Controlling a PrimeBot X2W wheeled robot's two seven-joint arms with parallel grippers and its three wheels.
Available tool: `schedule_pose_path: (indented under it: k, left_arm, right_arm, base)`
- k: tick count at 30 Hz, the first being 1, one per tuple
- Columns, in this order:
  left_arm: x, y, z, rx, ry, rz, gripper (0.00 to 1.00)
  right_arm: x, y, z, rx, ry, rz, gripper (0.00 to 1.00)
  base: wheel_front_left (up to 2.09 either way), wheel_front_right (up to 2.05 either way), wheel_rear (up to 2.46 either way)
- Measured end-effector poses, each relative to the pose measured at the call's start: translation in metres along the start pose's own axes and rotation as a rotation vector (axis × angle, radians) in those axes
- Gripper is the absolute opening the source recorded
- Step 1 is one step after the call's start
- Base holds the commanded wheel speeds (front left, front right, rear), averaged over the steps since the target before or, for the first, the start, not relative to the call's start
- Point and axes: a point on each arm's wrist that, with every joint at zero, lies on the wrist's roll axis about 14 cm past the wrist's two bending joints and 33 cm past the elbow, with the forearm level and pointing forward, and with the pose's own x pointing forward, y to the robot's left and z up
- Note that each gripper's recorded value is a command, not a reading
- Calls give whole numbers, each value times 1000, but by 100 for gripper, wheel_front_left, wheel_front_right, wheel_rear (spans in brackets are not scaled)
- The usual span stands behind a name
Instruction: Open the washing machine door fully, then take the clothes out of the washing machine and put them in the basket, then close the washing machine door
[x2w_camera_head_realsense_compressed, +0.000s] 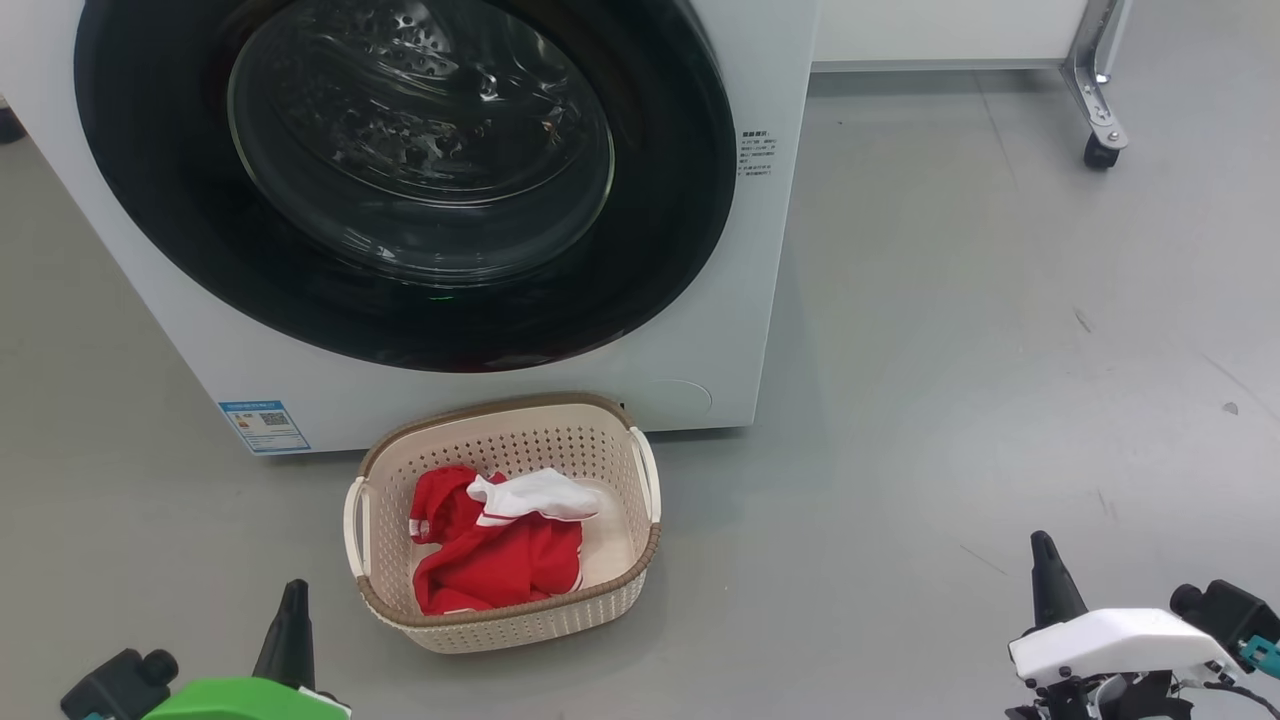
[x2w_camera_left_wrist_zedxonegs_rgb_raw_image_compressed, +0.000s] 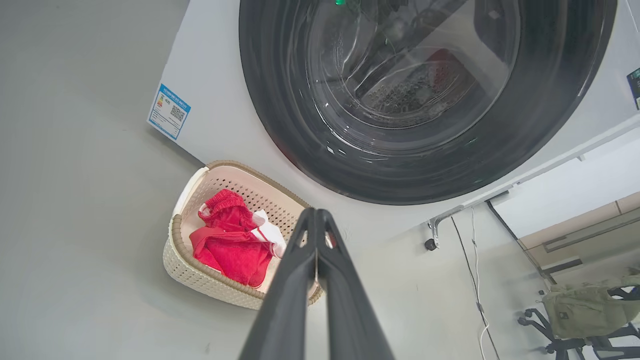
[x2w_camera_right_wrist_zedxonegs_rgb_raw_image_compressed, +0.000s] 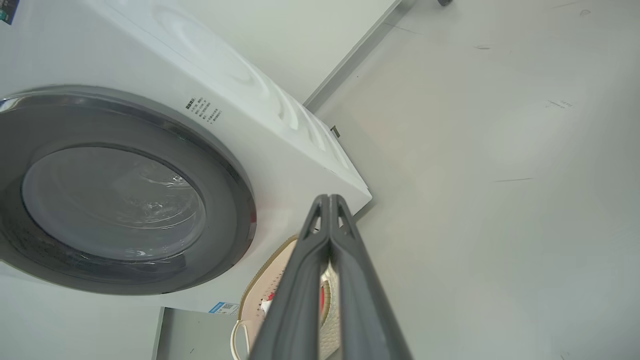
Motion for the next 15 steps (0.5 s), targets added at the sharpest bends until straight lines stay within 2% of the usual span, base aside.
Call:
schedule_pose_path:
  k: [15]
  left_arm:
    - [6, -2, 11, -195, -9, -23, 0]
  right_arm:
    - [7, 2, 14, 196, -14, 12, 0]
  base:
    - [0, 0, 0]
